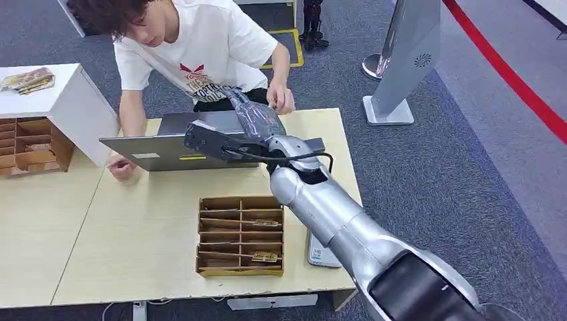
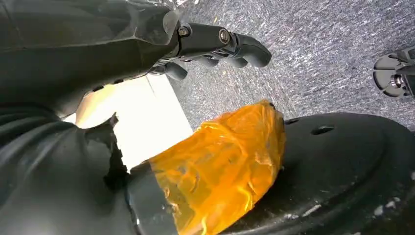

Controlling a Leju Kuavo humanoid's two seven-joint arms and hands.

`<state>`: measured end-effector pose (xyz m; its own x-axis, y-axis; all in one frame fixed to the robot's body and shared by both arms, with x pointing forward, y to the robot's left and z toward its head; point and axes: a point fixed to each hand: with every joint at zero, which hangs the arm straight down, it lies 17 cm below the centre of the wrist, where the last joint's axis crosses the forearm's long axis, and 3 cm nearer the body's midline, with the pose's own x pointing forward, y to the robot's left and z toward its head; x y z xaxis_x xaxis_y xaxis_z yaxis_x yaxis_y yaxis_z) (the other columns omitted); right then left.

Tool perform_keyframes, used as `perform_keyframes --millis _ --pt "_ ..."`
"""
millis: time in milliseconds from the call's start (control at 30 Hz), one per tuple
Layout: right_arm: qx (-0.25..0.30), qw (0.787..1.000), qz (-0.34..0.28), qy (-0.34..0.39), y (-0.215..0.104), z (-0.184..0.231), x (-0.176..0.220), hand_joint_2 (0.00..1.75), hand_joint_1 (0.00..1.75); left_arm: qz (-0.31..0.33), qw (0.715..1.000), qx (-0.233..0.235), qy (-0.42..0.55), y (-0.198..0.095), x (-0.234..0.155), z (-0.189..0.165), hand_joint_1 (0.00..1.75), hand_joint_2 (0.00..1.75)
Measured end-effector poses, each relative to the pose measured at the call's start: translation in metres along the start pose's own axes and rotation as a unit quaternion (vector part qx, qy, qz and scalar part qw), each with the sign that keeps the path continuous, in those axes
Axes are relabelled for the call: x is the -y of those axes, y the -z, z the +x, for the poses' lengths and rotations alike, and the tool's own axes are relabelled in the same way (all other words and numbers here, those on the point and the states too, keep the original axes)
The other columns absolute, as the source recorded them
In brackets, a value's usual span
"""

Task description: Pass the card to the sensor for recognition and then transmit it.

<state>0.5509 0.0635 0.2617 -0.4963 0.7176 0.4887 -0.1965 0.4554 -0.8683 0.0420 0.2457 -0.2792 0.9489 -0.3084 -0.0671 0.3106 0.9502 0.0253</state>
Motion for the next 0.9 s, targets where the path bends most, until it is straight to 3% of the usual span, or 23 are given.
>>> perform_keyframes --millis 833,867,900 --pt "0.016 1.0 -0.002 0.024 -0.003 0.009 -0.003 0.0 0.0 -0.001 1.0 0.0 -0.006 0.0 0.0 0.0 0.0 0.0" --pt "0.028 0.999 -0.005 0.042 -0.006 0.017 -0.004 1.75 0.0 -0.002 1.0 0.001 -0.01 0.0 0.001 0.0 0.0 0.0" --pt "0.043 0.997 -0.01 0.063 -0.009 0.027 -0.004 1.75 0.0 -0.003 1.0 0.001 -0.014 0.0 0.002 -0.001 0.0 0.0"
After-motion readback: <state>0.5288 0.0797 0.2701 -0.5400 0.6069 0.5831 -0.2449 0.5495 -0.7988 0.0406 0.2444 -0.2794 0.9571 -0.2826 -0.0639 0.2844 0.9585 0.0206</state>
